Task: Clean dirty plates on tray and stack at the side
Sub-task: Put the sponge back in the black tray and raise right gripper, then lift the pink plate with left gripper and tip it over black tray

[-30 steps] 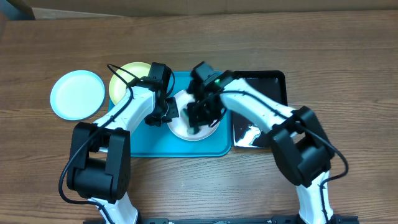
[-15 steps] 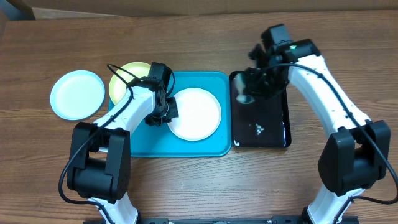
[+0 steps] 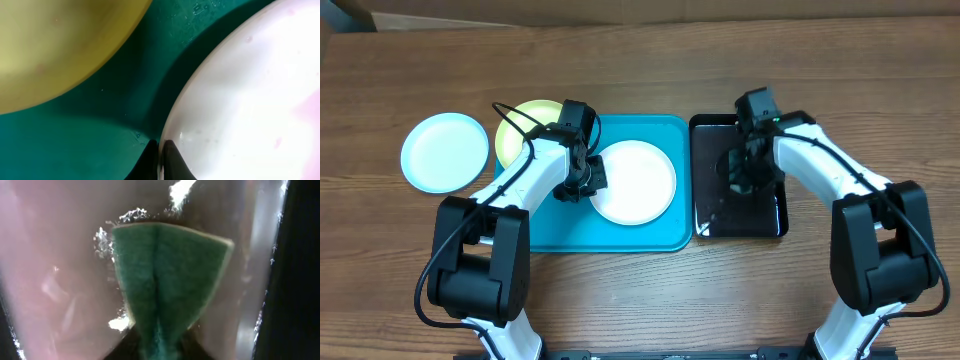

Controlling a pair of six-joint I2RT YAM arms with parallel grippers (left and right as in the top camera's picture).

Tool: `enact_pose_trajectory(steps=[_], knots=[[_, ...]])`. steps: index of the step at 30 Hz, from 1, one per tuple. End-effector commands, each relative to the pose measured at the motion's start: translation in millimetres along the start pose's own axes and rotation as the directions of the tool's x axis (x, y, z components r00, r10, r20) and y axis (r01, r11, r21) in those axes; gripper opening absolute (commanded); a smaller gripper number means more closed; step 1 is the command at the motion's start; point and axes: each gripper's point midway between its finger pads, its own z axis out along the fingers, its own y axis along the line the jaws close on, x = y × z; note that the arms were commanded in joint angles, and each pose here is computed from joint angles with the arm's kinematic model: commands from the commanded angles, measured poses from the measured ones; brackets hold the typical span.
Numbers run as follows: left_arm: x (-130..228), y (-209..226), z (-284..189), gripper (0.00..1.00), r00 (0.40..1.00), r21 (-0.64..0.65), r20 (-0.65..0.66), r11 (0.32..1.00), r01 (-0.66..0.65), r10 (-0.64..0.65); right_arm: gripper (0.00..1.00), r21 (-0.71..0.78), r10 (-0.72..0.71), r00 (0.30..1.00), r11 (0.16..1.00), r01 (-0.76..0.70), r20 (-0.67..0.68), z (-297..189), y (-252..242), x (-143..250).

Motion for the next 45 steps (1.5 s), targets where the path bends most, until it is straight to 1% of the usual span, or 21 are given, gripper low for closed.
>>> enact_pose_trajectory(steps=[1, 2, 5, 6, 8, 10, 12, 15, 20, 22, 23, 27, 29, 30, 31, 34, 40, 43, 45], knots=[[4, 4, 7, 0.06, 1.000, -0.010, -0.021, 1.000, 0.011, -0.011, 0.38, 0.023, -0.004, 0.999, 1.000, 0.003, 0.034, -8, -2, -8], [5, 4, 7, 0.08, 1.000, -0.010, -0.022, 1.000, 0.011, -0.011, 0.43, 0.022, -0.003, 0.999, 1.000, 0.002, 0.037, -12, -1, -11], [4, 4, 7, 0.11, 1.000, -0.010, -0.021, 1.000, 0.011, -0.011, 0.52, 0.021, 0.003, 0.999, 1.000, -0.004, 0.043, -31, -1, -22], [4, 4, 7, 0.13, 1.000, -0.010, -0.021, 1.000, 0.011, -0.011, 0.58, 0.020, 0.006, 0.999, 1.000, -0.007, 0.048, -41, 0, -27], [5, 4, 7, 0.18, 1.000, -0.010, -0.022, 1.000, 0.011, -0.011, 0.73, 0.016, 0.014, 0.998, 1.000, -0.015, 0.064, -59, -1, -38], [4, 4, 7, 0.24, 1.000, -0.010, -0.021, 1.000, 0.011, -0.011, 0.82, 0.012, 0.024, 0.996, 1.000, -0.025, 0.084, -75, -2, -48], [5, 4, 7, 0.26, 1.000, -0.010, -0.022, 1.000, 0.011, -0.011, 0.87, 0.005, 0.058, 0.993, 0.998, -0.059, 0.105, -87, -9, -57], [5, 4, 7, 0.26, 1.000, -0.010, -0.021, 1.000, 0.011, -0.011, 0.95, -0.003, 0.151, 0.980, 0.988, -0.152, 0.133, -92, -28, -69], [5, 4, 7, 0.20, 1.000, -0.011, -0.022, 1.000, 0.010, -0.010, 0.95, 0.009, 0.271, 0.952, 0.961, -0.275, 0.144, -91, -80, -78], [5, 4, 7, 0.18, 1.000, -0.011, -0.022, 1.000, 0.010, -0.010, 1.00, 0.017, 0.318, 0.938, 0.946, -0.323, 0.141, -91, -101, -77], [5, 4, 7, 0.19, 1.000, -0.011, -0.022, 1.000, 0.010, -0.010, 1.00, 0.021, 0.337, 0.931, 0.939, -0.343, 0.138, -91, -110, -76], [5, 4, 7, 0.18, 1.000, -0.010, -0.021, 1.000, 0.011, -0.011, 1.00, 0.030, 0.398, 0.907, 0.914, -0.405, 0.138, -91, -139, -74], [5, 4, 7, 0.13, 1.000, -0.009, -0.023, 1.000, 0.010, -0.010, 1.00, 0.032, 0.416, 0.898, 0.905, -0.424, 0.140, -92, -147, -73], [6, 3, 7, 0.10, 0.999, -0.004, -0.031, 1.000, 0.010, -0.011, 1.00, 0.033, 0.422, 0.896, 0.902, -0.430, 0.140, -92, -150, -73], [10, 1, 7, 0.04, 0.999, 0.006, -0.046, 1.000, 0.012, -0.011, 1.00, 0.034, 0.427, 0.893, 0.900, -0.435, 0.141, -92, -153, -72], [18, -6, 5, 0.04, 0.996, 0.056, -0.093, 0.998, 0.019, -0.014, 1.00, 0.035, 0.433, 0.890, 0.897, -0.441, 0.141, -92, -156, -72], [6, -13, -15, 0.04, 0.996, 0.075, -0.087, 0.997, -0.029, 0.035, 1.00, 0.034, 0.433, 0.890, 0.897, -0.441, 0.141, -92, -156, -72], [-6, -8, -30, 0.04, 0.997, 0.036, -0.066, 0.999, -0.035, 0.038, 1.00, 0.035, 0.433, 0.890, 0.897, -0.441, 0.141, -92, -156, -72], [-16, -1, -42, 0.04, 0.999, -0.021, -0.035, 0.999, -0.039, 0.038, 1.00, 0.034, 0.433, 0.890, 0.897, -0.441, 0.141, -92, -156, -72]])
